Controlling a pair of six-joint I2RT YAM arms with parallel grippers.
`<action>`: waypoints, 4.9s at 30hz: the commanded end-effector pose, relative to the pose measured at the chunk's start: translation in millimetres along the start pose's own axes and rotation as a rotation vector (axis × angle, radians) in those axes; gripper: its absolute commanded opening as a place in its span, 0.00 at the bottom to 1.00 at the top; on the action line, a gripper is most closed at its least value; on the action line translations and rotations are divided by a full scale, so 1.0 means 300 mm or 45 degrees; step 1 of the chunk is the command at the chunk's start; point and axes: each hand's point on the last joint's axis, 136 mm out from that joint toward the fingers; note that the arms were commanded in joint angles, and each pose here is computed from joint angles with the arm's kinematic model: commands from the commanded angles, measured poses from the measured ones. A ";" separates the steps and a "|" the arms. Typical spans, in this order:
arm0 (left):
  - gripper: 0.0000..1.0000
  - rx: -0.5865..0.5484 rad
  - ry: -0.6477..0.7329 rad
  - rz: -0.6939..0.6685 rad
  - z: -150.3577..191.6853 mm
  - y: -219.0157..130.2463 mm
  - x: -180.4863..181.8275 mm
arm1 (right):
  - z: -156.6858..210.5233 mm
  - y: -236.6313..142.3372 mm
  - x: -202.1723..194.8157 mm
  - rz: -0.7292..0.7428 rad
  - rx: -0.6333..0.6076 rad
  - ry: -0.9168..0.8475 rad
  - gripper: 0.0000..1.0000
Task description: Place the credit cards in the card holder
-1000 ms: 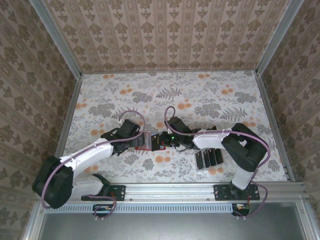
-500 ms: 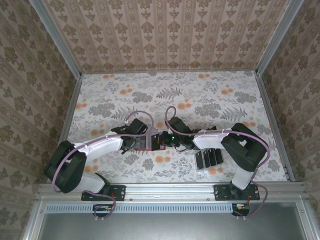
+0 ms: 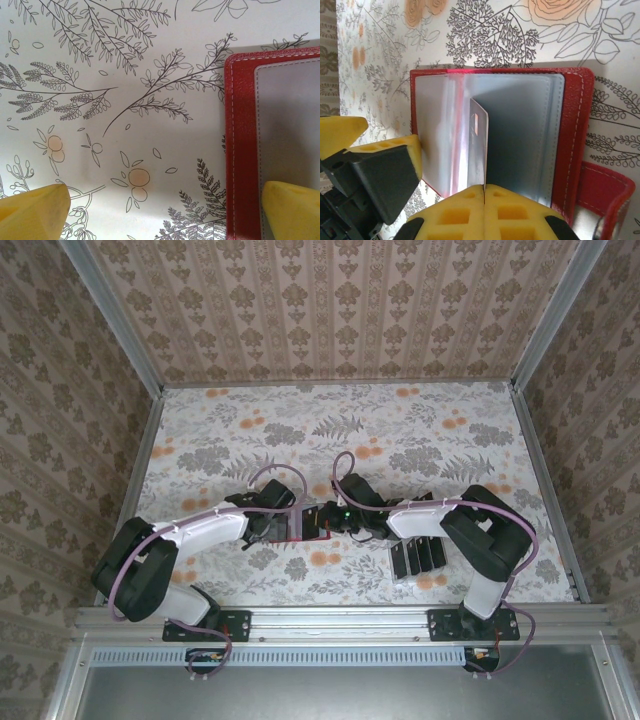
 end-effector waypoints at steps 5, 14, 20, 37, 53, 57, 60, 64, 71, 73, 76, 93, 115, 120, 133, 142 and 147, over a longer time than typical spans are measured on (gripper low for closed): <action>1.00 0.008 -0.022 -0.042 0.018 0.000 0.037 | -0.053 -0.034 0.063 -0.113 -0.082 -0.010 0.00; 1.00 0.016 -0.029 -0.040 0.027 0.005 0.038 | -0.103 -0.037 0.098 -0.175 -0.175 -0.033 0.00; 1.00 0.025 -0.037 -0.044 0.030 0.008 0.038 | -0.120 -0.012 0.083 -0.193 -0.221 -0.021 0.00; 1.00 0.042 -0.044 -0.047 0.036 0.011 0.035 | -0.100 0.030 -0.002 -0.220 -0.278 0.064 0.00; 1.00 0.048 -0.043 -0.046 0.036 0.011 0.031 | -0.081 0.052 0.012 -0.301 -0.253 0.100 0.00; 1.00 0.049 -0.043 -0.045 0.036 0.012 0.030 | -0.076 0.050 0.012 -0.310 -0.247 0.106 0.00; 1.00 0.049 -0.043 -0.045 0.037 0.011 0.031 | -0.072 0.043 0.016 -0.321 -0.253 0.110 0.00; 1.00 0.050 -0.045 -0.046 0.037 0.011 0.032 | -0.081 0.021 0.023 -0.329 -0.278 0.115 0.00; 1.00 0.049 -0.045 -0.042 0.036 0.011 0.029 | -0.109 -0.013 0.031 -0.320 -0.322 0.103 0.00; 1.00 0.049 -0.043 -0.041 0.035 0.010 0.028 | -0.114 -0.013 0.038 -0.327 -0.323 0.101 0.00; 1.00 0.051 -0.043 -0.043 0.036 0.010 0.029 | -0.121 -0.012 0.046 -0.336 -0.326 0.097 0.00; 1.00 0.053 -0.041 -0.042 0.038 0.010 0.029 | -0.109 0.043 0.037 -0.357 -0.287 0.132 0.00; 1.00 0.054 -0.042 -0.044 0.040 0.012 0.029 | -0.043 0.066 0.035 -0.396 -0.212 0.149 0.00; 1.00 0.054 -0.042 -0.043 0.041 0.013 0.028 | -0.025 0.069 0.027 -0.393 -0.197 0.156 0.00; 1.00 0.056 -0.038 -0.041 0.040 0.014 0.024 | 0.019 0.072 0.012 -0.396 -0.138 0.181 0.00; 1.00 0.056 -0.039 -0.037 0.040 0.017 0.019 | 0.049 0.100 0.018 -0.398 -0.042 0.187 0.00; 1.00 0.054 -0.039 -0.033 0.037 0.015 0.015 | 0.058 0.117 0.023 -0.401 -0.007 0.190 0.00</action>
Point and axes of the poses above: each hand's point on the last joint's axis, 136 mm out from that joint toward the fingers, its own y axis out along the fingers, its own x axis along the line the jaws close on, z = x × y, and after that the axes turned 10 degrees about -y, right-handed
